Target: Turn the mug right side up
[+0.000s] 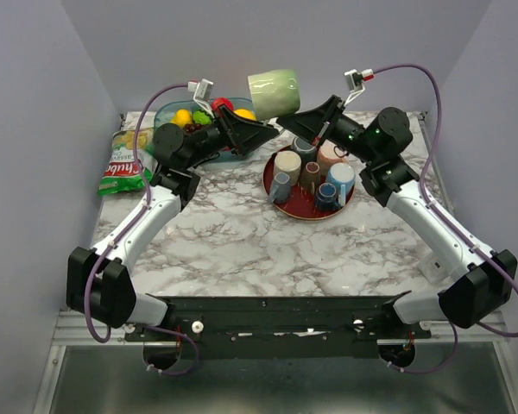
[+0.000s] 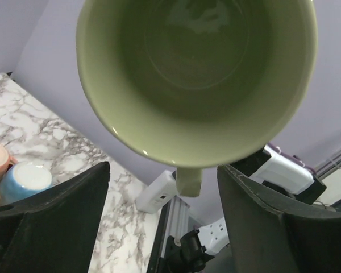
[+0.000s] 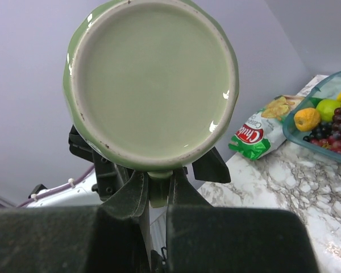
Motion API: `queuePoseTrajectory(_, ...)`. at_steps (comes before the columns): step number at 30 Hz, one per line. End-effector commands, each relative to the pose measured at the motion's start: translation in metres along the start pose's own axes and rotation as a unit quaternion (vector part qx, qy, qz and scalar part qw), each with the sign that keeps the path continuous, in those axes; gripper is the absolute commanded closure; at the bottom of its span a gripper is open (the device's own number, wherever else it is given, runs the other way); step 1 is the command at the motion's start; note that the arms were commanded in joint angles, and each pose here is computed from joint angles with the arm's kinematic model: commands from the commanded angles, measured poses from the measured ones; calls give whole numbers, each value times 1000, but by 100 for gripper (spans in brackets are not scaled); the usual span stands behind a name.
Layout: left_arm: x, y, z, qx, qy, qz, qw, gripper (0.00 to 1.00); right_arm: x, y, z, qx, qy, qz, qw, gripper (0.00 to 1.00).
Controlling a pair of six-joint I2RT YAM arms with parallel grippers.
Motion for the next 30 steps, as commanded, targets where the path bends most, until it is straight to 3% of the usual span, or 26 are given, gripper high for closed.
queuePoseTrajectory(1, -18, 7, -19, -40, -9, 32, 999, 23, 28, 3, -8, -20, -30, -50, 998, 100)
queuePoseTrajectory(6, -14, 8, -18, -44, -17, 28, 999, 41, 22, 3, -3, -18, -30, -40, 999, 100)
queuePoseTrajectory(9, -15, 7, -19, -46, -18, 26, 998, 60, 19, 3, 0, -15, -32, -34, 999, 99)
queuePoseTrajectory(12, -13, 7, -19, -48, -18, 23, 998, 86, 17, 1, 1, -15, -33, -29, 999, 100)
queuePoseTrajectory(13, -13, 7, -18, -47, -20, 20, 999, 100, 14, 0, 3, -14, -33, -26, 999, 99)
queuePoseTrajectory(22, -4, 4, -20, -51, 1, -22, 998, 100, 0, -4, 8, -10, -30, 16, 999, 96)
queuePoseTrajectory(25, 5, 0, -22, -44, 16, -74, 996, 100, -12, -5, 9, -7, -32, 50, 998, 61)
queuePoseTrajectory(26, 11, -3, -27, -53, 38, -99, 993, 100, -20, -7, 11, -6, -28, 71, 997, 39)
queuePoseTrajectory(29, 28, -17, -34, -56, 71, -188, 978, 100, -34, -14, 11, -11, -36, 115, 993, 5)
queuePoseTrajectory(30, 30, -21, -39, -58, 80, -208, 973, 100, -41, -17, 14, -11, -37, 129, 991, 0)
Point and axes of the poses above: each gripper's point midway between its finger pads, its own y axis out along the fingers, its own x axis along the line the jaws close on, z = x × y, the point moved 1 cm from there along -y, back along the fingers, and after that the axes turned 2 degrees about y, right-handed, at the moved point
